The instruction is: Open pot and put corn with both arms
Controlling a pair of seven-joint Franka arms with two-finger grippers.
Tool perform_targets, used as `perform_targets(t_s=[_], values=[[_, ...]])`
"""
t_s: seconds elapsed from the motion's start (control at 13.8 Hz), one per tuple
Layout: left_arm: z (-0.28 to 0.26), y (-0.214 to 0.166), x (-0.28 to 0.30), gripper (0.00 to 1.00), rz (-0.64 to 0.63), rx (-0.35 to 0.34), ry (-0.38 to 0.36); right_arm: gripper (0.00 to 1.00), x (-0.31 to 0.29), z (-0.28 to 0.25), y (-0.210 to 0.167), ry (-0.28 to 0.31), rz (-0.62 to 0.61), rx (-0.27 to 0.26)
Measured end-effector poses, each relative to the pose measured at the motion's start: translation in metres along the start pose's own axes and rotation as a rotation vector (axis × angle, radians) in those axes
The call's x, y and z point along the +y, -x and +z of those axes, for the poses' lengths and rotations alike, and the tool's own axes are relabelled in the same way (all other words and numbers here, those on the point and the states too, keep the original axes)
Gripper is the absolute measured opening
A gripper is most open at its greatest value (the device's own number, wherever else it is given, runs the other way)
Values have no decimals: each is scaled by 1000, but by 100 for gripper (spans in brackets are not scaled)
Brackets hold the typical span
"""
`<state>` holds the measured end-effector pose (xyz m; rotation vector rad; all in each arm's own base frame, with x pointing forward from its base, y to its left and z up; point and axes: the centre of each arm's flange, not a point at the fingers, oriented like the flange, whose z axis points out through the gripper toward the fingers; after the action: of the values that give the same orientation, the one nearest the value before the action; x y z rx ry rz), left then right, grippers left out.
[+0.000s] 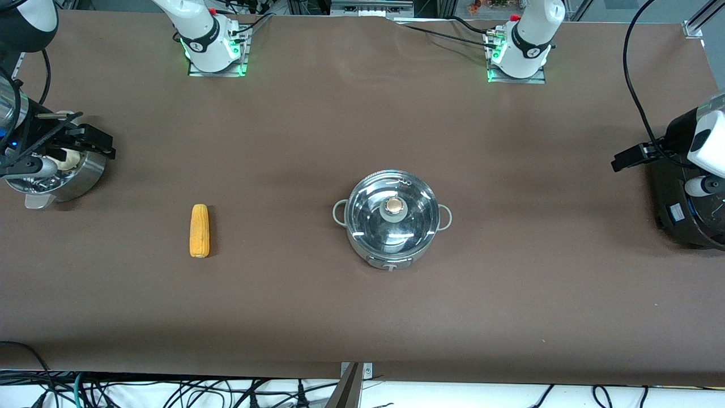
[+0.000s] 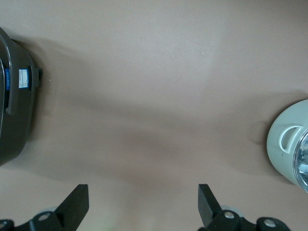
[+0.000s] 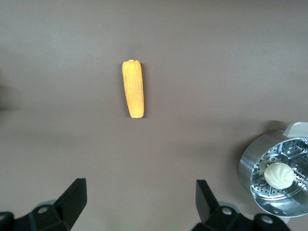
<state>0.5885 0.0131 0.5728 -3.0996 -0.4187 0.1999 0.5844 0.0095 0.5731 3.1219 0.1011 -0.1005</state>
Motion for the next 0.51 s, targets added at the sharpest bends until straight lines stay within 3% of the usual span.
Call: perform_targets(t_s=[0.22, 0.51], values=[[0, -3, -12, 100, 121, 0, 2, 100, 0, 0, 0, 0, 0, -1], [-3, -5, -20, 100, 146, 6, 5, 100, 1, 0, 0, 0, 1, -1]])
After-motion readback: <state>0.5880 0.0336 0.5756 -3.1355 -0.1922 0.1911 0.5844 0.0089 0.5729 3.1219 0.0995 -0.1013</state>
